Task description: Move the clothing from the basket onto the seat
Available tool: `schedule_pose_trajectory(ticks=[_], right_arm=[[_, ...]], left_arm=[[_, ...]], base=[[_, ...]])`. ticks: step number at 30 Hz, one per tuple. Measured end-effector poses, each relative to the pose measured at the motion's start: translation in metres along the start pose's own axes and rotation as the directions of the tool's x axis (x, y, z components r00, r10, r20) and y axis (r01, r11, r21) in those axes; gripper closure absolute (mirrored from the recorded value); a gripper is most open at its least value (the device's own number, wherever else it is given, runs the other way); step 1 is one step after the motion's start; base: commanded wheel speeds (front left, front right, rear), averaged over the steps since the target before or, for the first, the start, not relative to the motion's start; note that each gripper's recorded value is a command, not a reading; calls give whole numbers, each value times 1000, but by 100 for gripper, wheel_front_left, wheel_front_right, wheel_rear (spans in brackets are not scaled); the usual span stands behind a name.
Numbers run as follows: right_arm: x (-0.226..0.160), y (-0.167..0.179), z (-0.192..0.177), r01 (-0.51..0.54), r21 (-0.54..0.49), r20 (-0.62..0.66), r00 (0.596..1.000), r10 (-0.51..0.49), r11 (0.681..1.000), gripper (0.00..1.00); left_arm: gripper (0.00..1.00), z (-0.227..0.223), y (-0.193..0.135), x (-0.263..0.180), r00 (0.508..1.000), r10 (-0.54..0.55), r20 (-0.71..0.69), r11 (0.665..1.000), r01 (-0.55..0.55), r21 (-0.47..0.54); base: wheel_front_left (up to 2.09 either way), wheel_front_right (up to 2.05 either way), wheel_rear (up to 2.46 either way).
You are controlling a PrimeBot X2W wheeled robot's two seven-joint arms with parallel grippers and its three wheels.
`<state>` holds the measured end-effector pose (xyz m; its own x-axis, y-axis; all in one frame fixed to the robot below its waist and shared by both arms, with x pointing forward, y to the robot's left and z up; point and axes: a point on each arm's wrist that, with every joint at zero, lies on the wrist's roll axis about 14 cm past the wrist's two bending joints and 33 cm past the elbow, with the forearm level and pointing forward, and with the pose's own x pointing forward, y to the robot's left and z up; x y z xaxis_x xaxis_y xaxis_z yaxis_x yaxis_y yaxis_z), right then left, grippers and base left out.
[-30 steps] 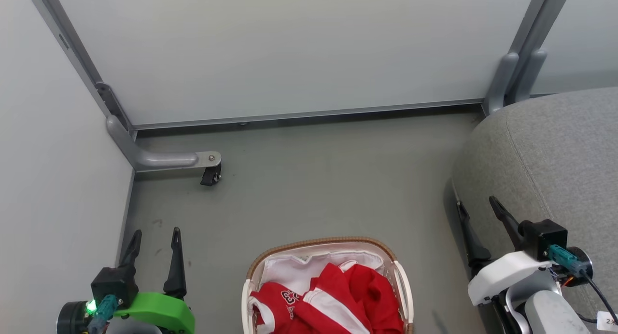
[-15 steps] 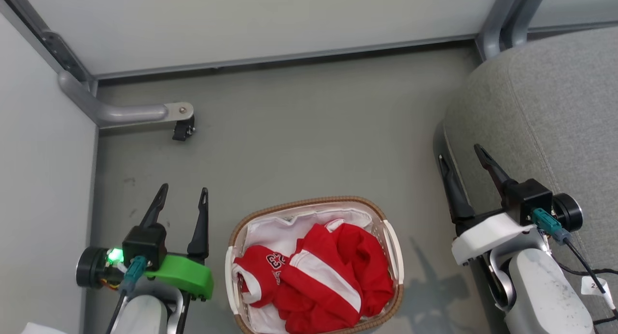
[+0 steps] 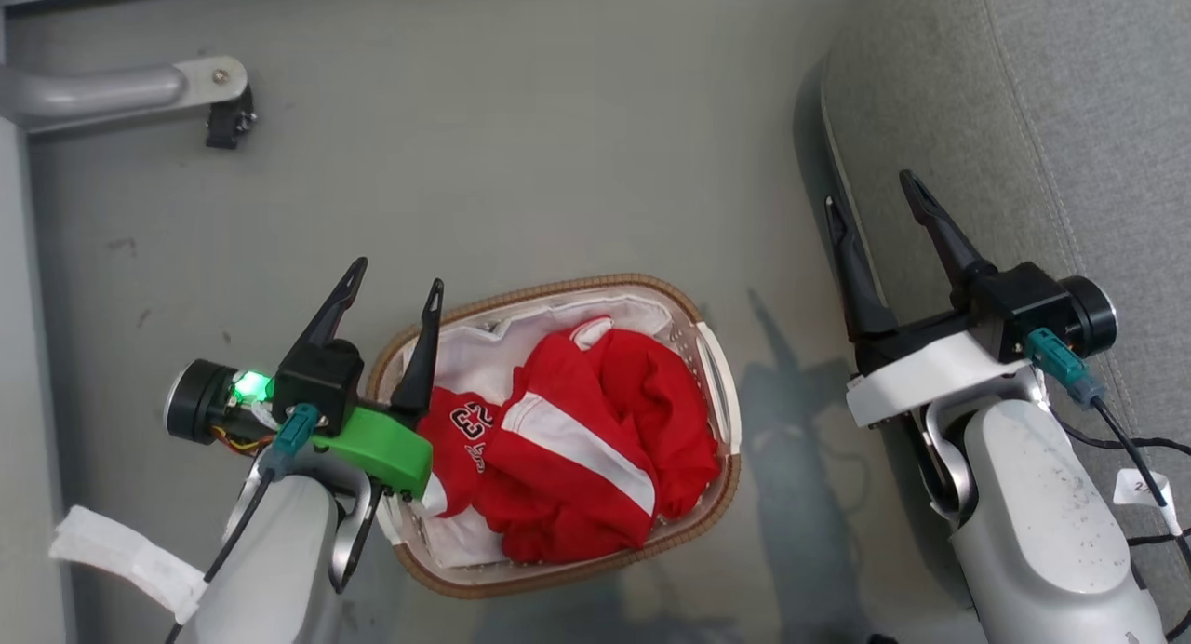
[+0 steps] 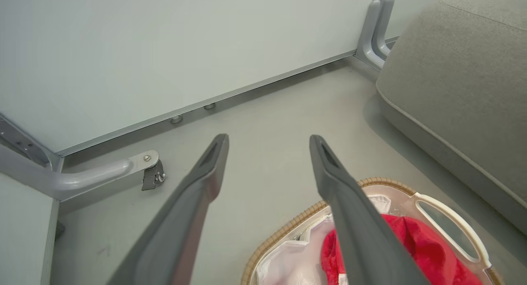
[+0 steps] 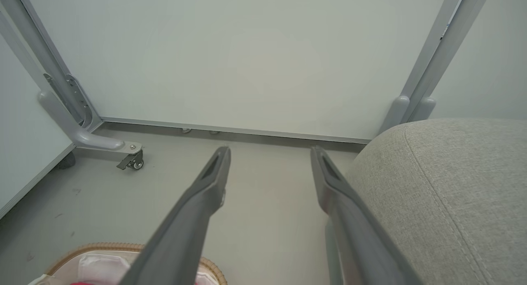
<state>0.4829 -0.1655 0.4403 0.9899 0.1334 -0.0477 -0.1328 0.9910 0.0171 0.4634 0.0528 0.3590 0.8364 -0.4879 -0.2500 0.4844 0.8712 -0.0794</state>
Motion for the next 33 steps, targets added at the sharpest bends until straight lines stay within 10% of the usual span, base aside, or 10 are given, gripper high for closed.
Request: schedule_pose_trajectory(ticks=[33], right_arm=[[-16, -26, -142, 111, 113, -329, 942, -69, 987, 0]], left_arm=[[0, -202, -112, 36, 783, -460, -420, 872, 310, -378]], base=[[0, 0, 0]])
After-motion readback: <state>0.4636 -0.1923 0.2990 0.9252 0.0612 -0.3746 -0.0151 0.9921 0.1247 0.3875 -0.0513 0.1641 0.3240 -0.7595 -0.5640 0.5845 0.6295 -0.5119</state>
